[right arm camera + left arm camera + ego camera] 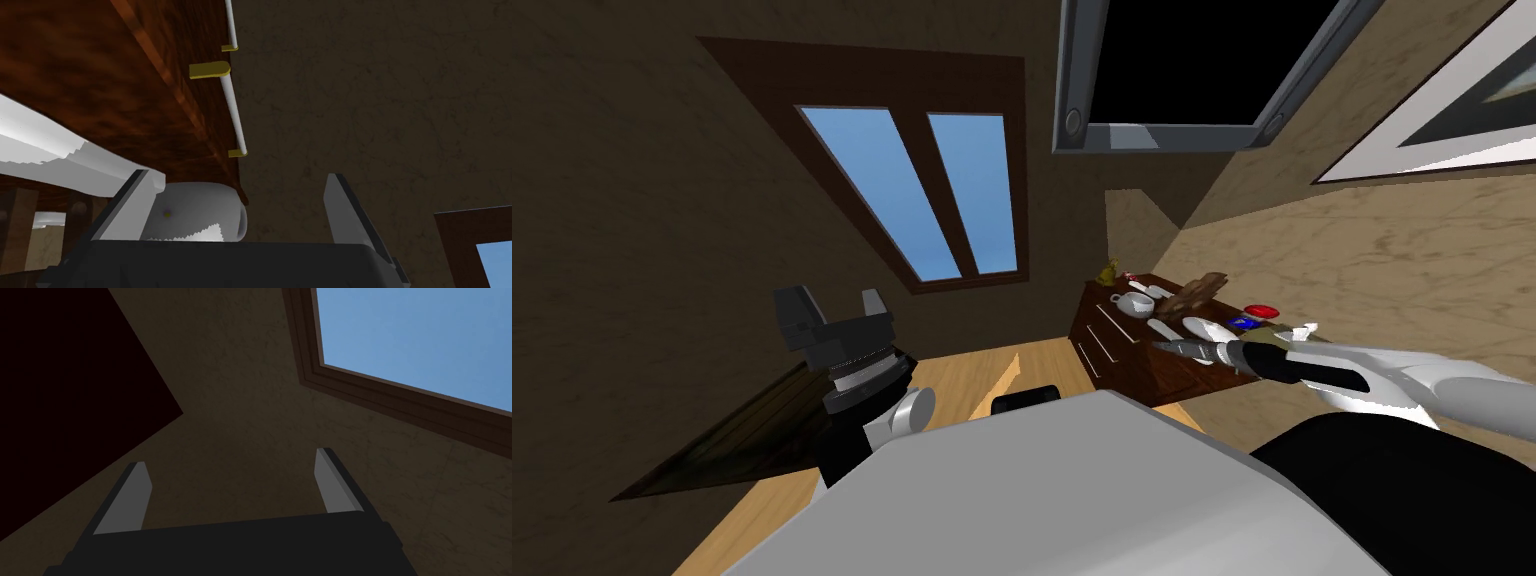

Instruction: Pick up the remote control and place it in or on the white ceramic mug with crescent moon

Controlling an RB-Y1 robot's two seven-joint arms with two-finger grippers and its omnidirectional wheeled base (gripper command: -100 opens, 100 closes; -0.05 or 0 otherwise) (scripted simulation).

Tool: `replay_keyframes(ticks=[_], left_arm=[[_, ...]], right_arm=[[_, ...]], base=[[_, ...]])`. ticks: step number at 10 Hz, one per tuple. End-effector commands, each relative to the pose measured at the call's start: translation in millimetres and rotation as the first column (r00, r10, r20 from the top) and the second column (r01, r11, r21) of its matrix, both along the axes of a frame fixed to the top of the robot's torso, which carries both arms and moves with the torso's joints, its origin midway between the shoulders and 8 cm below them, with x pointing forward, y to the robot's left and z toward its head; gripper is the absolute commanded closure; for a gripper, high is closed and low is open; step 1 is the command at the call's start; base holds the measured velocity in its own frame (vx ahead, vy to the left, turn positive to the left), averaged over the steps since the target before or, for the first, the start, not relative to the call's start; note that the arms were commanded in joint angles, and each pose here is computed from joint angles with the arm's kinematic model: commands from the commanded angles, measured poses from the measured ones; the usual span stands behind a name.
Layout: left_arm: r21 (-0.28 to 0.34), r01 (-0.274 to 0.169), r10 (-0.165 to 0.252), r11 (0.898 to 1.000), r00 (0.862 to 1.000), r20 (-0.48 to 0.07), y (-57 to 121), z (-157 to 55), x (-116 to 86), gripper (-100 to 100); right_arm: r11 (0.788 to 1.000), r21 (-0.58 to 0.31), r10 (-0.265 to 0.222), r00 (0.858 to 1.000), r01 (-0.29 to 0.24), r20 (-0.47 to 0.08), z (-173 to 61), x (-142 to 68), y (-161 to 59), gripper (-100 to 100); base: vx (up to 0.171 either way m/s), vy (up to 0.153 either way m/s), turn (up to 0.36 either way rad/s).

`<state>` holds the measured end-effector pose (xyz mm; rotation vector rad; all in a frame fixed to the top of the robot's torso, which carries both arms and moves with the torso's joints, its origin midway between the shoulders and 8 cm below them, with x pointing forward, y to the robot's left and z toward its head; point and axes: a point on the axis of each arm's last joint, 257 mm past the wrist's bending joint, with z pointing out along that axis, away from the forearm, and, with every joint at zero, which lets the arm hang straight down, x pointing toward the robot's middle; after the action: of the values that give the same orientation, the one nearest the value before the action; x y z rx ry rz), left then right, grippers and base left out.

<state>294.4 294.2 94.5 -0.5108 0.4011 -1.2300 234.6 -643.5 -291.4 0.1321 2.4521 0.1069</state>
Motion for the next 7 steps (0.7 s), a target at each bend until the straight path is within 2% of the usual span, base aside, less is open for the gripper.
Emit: replay_keyframes(ticks=[1,4,7], left_arm=[[0.000,0.000,0.000,1.000,1.000,0.000,0.0,0.0,0.0,0],[0.000,0.000,0.000,1.000,1.000,0.000,0.0,0.0,0.0,0],[0.000,0.000,0.000,1.000,1.000,0.000,0.0,0.0,0.0,0]], right_arm=[[1.000,-0.026,0.005,1.000,-0.006,-0.030,5.0,-7.3,-8.6,-100],[0.994,-0.107,0.005,0.987,-0.023,-0.163,7.9,-46.2,-38.5,-100],[0.987,-0.154,-0.007,0.960,-0.038,-0.281,7.6,-86.9,-57.4,-100]], base=[[0.080,-0.013,0.066],[0.096,-0.026,0.152],[0.104,-0.066,0.117]])
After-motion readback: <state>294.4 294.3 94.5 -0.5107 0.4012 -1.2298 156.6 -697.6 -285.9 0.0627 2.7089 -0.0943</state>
